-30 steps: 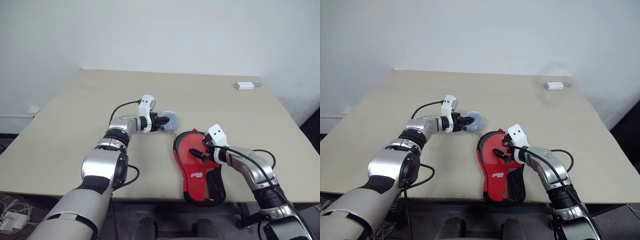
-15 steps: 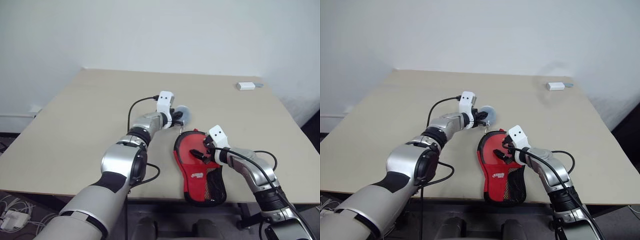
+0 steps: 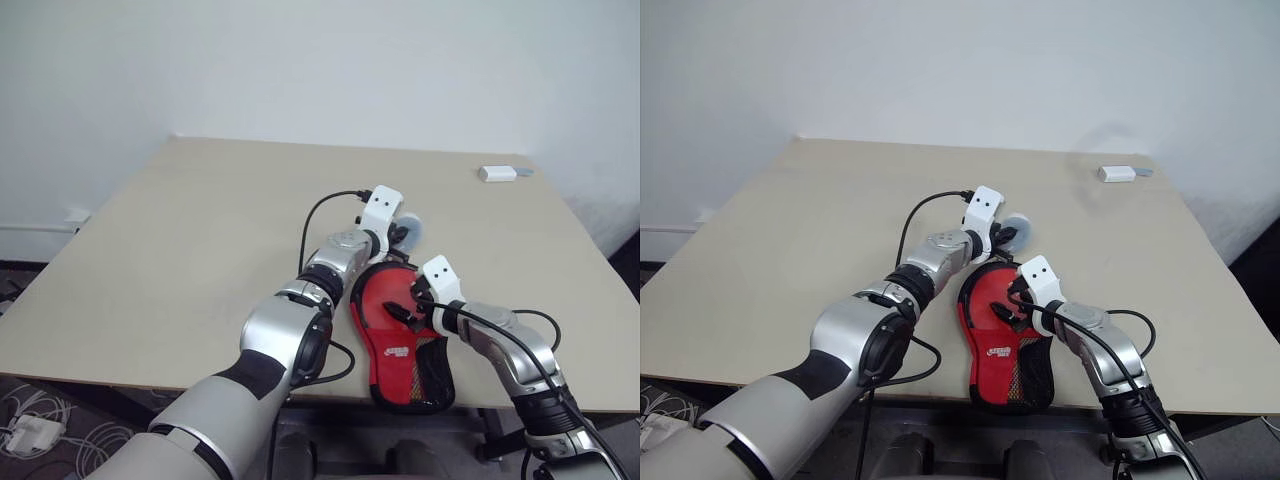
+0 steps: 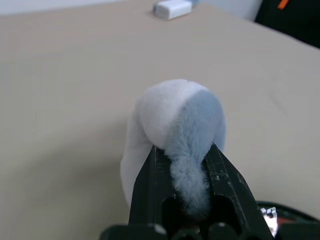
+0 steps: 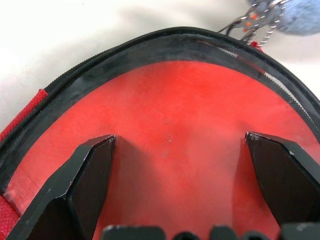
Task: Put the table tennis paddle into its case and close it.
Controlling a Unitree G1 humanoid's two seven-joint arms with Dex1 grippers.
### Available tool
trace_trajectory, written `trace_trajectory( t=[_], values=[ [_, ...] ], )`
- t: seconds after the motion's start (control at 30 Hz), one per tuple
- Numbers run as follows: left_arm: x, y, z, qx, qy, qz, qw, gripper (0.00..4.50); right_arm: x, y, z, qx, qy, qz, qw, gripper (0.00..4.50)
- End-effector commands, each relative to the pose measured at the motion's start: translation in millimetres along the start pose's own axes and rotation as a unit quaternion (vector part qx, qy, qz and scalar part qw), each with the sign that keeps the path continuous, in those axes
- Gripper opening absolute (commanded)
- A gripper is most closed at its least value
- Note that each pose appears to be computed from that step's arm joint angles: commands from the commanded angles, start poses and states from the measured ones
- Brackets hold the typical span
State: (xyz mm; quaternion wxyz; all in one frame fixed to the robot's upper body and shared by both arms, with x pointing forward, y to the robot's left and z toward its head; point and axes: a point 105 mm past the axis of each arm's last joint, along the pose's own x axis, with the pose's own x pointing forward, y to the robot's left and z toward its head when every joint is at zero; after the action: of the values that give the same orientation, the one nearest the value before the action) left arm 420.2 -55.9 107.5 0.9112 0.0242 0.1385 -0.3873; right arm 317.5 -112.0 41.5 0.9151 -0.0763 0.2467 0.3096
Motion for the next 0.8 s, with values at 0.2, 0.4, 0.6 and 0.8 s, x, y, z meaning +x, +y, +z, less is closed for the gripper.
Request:
trace_trajectory(
  t=[0.2,0.4,0.6,0.8],
  values=[
    [-2,-56,3,0.086,0.008,-0.2,0.976,0.4,1,-4,-46,0.027,0.086,-0.014,0.996,4.5],
    [-10,-47,-4,0.071,0.01,-0.219,0.973,2.37,5,-3,-42,0.02,0.082,-0.008,0.996,4.5],
    [-12,-34,8,0.045,-0.017,-0.2,0.979,4.47,3,-5,-31,0.005,0.06,0.01,0.998,4.5],
    [-23,-24,31,0.003,-0.037,-0.23,0.972,4.47,-19,-8,-10,-0.006,0.012,0.05,0.999,4.5]
  ],
)
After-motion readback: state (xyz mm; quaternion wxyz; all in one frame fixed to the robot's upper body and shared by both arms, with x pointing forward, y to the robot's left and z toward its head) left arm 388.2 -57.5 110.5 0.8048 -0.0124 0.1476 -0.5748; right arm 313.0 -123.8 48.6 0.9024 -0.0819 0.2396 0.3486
